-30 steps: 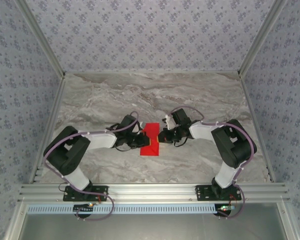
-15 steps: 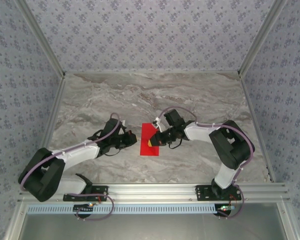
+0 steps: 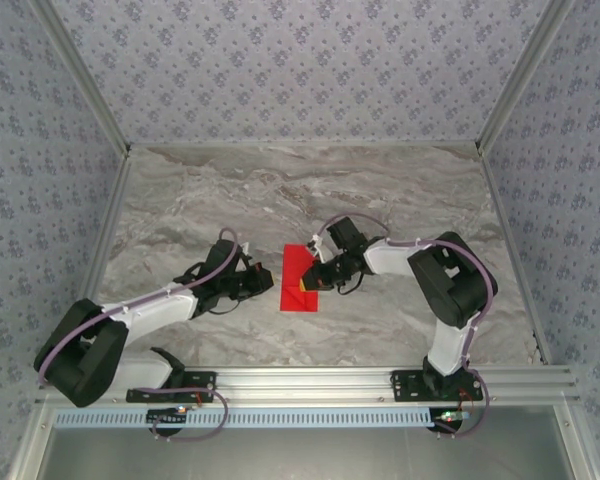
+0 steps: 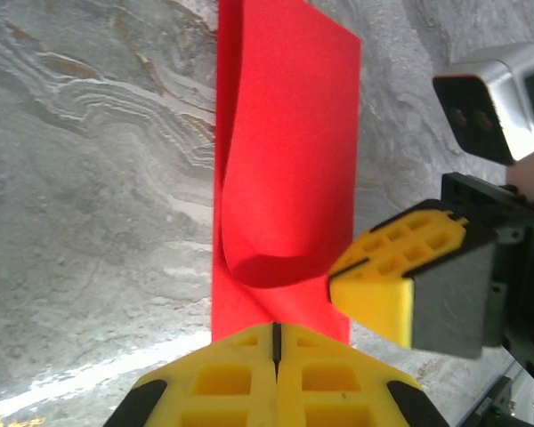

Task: Fold a paper plane with a square sheet of paper (pick it up from the middle)
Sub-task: Fold the triangle a second time at the center of the table.

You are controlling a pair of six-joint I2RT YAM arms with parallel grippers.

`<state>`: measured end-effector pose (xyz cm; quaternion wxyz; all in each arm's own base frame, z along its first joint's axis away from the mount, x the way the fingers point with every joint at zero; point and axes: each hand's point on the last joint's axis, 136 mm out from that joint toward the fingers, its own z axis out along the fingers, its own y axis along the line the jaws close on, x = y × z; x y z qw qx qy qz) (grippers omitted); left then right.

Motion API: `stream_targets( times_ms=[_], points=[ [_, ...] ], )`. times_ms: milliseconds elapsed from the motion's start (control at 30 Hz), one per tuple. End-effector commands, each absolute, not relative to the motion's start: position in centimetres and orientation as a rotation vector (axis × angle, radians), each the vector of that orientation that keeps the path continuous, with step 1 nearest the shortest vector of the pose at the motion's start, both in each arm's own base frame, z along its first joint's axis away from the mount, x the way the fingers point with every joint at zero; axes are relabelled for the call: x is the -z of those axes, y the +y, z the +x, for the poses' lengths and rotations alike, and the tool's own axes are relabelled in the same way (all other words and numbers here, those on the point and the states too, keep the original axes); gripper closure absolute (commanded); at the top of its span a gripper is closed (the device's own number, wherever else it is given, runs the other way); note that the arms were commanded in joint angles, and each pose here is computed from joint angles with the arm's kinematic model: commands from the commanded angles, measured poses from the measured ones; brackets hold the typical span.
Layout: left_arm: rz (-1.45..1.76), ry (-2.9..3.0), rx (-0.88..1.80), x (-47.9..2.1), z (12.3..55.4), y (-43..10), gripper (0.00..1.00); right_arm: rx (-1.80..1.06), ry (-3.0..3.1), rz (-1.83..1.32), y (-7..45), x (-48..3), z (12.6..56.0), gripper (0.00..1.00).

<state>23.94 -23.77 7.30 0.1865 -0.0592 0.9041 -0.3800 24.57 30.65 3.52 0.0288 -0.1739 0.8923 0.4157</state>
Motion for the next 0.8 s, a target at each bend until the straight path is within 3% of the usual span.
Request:
stream_targets(
  times_ms=[0, 767],
  points=[
    [-0.095, 2.502, 1.173, -8.7, 24.0, -25.6, 0.95, -1.204, 2.754, -0.542, 30.0, -3.9, 25.6, 0.99],
    [0.043, 2.561, 1.294, -7.3, 24.5, -32.3, 0.96, -1.115, 2.775, -0.51, 27.8, -3.6, 27.3, 0.98]
  ],
)
